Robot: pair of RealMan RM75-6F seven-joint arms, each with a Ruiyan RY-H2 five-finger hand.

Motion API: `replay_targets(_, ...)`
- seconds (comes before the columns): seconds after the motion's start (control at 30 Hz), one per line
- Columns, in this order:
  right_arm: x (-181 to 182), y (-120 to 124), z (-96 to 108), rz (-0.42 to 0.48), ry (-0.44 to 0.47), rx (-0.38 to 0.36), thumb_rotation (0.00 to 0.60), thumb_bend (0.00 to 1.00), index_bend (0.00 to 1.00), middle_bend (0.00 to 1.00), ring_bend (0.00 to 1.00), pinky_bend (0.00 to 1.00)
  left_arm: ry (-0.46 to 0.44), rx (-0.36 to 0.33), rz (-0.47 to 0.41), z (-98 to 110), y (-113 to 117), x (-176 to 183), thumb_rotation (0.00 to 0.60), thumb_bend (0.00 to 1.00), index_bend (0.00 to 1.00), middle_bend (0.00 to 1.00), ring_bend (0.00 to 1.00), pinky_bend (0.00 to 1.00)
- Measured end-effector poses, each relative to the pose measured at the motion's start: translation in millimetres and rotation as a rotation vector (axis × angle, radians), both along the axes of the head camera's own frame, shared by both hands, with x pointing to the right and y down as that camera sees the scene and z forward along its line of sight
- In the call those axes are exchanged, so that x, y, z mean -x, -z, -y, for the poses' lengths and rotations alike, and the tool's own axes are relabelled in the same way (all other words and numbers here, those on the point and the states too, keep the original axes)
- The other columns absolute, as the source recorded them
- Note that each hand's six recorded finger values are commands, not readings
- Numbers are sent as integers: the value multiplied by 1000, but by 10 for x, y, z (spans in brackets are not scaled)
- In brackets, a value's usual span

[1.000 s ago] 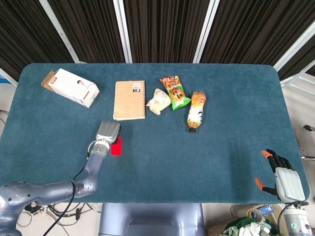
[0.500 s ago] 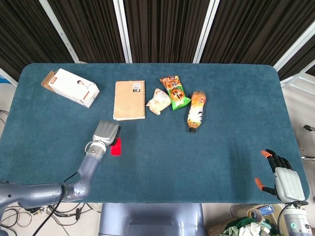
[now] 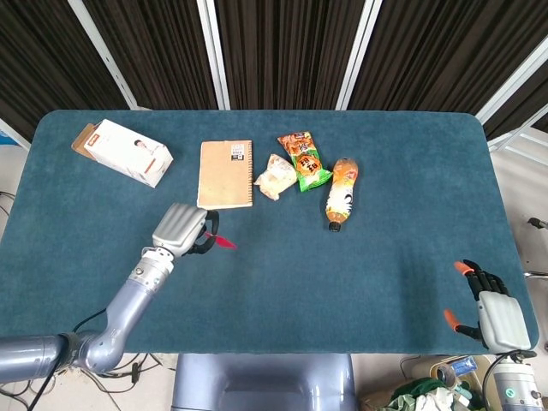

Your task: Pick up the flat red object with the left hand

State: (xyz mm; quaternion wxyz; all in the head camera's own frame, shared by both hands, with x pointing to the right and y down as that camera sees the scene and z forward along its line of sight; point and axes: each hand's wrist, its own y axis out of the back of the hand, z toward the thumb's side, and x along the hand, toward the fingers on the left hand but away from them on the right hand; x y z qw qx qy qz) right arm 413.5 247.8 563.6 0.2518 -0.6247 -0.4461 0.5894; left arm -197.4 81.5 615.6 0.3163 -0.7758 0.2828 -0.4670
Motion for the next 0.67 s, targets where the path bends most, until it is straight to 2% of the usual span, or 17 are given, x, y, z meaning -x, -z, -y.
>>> replay_targets(0.07, -1, -3, -3, -1, 0, 1, 600, 208, 166, 92, 142, 121, 4, -13, -49, 61, 143, -67, 600, 519, 692, 1000, 1000, 1000)
replay_targets(0.17, -4, -4, 0, -2, 0, 0, 600, 208, 166, 92, 142, 121, -14, -30, -77, 125, 246, -199, 600, 519, 693, 1000, 1000, 1000)
replay_targets(0.4, -6, -21, 3, -10, 4, 3, 600, 208, 165, 92, 142, 121, -39, -48, -88, 304, 354, -553, 600, 519, 703, 1000, 1000, 1000)
replay_targets(0.57, -7, -24, 7, -15, 5, 1, 600, 209, 166, 92, 142, 121, -39, -54, -130, 441, 481, -891, 600, 519, 713, 1000, 1000, 1000)
replay_targets(0.67, 6, -29, 5, -12, 8, 2, 600, 208, 166, 92, 143, 121, -40, -59, -113, 477, 503, -937, 600, 519, 714, 1000, 1000, 1000)
